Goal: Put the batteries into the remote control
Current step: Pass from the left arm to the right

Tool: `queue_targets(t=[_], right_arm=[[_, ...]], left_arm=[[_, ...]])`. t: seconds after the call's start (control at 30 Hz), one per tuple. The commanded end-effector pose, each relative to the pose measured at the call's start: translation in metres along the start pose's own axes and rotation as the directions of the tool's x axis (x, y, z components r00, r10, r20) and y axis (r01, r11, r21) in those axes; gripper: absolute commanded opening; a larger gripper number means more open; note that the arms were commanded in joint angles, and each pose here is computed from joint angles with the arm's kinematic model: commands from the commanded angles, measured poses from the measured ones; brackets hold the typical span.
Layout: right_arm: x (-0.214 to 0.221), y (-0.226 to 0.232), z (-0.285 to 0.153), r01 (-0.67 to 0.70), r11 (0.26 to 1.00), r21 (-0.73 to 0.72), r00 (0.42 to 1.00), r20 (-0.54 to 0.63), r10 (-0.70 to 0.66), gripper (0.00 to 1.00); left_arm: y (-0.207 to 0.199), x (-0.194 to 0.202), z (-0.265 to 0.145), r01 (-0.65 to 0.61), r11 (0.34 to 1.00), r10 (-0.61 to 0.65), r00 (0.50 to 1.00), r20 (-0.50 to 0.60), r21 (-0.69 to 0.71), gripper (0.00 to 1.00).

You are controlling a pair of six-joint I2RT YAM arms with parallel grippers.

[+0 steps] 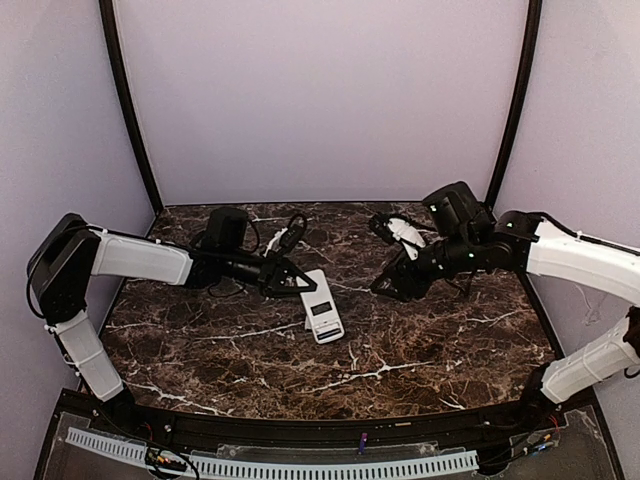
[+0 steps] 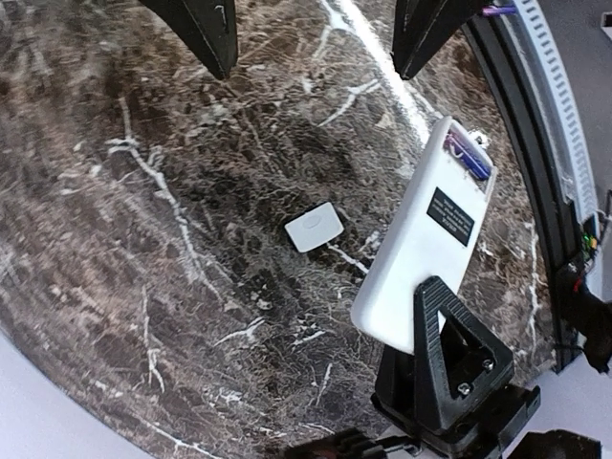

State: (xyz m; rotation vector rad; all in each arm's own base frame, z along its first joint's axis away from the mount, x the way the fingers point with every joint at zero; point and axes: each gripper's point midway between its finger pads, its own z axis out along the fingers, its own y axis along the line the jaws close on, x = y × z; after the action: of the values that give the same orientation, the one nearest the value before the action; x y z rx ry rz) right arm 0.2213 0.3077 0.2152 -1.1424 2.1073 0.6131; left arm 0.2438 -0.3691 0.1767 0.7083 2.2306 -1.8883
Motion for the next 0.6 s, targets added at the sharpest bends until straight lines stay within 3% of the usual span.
queue_targets(t=[0.0, 0.33, 0.57], right_arm=[[0.002, 0.016, 0.002, -0.201, 0.946, -0.253, 0.975, 0.045, 0.219, 0.55], [0.004, 0.043, 0.016, -0.270, 0.817, -0.510, 0.950, -0.004, 0.311, 0.54], [0.002, 0.058, 0.023, -0.304, 0.720, -0.624, 0.937, -0.061, 0.343, 0.51]], left_arm=[[-0.001, 0.000, 0.003, -0.102, 0.993, 0.100, 0.994, -0.033, -0.060, 0.00], [-0.015, 0.020, 0.029, -0.189, 0.981, 0.183, 0.974, -0.131, -0.037, 0.00], [-0.024, 0.018, 0.036, -0.205, 0.979, 0.203, 0.971, -0.130, -0.008, 0.00]])
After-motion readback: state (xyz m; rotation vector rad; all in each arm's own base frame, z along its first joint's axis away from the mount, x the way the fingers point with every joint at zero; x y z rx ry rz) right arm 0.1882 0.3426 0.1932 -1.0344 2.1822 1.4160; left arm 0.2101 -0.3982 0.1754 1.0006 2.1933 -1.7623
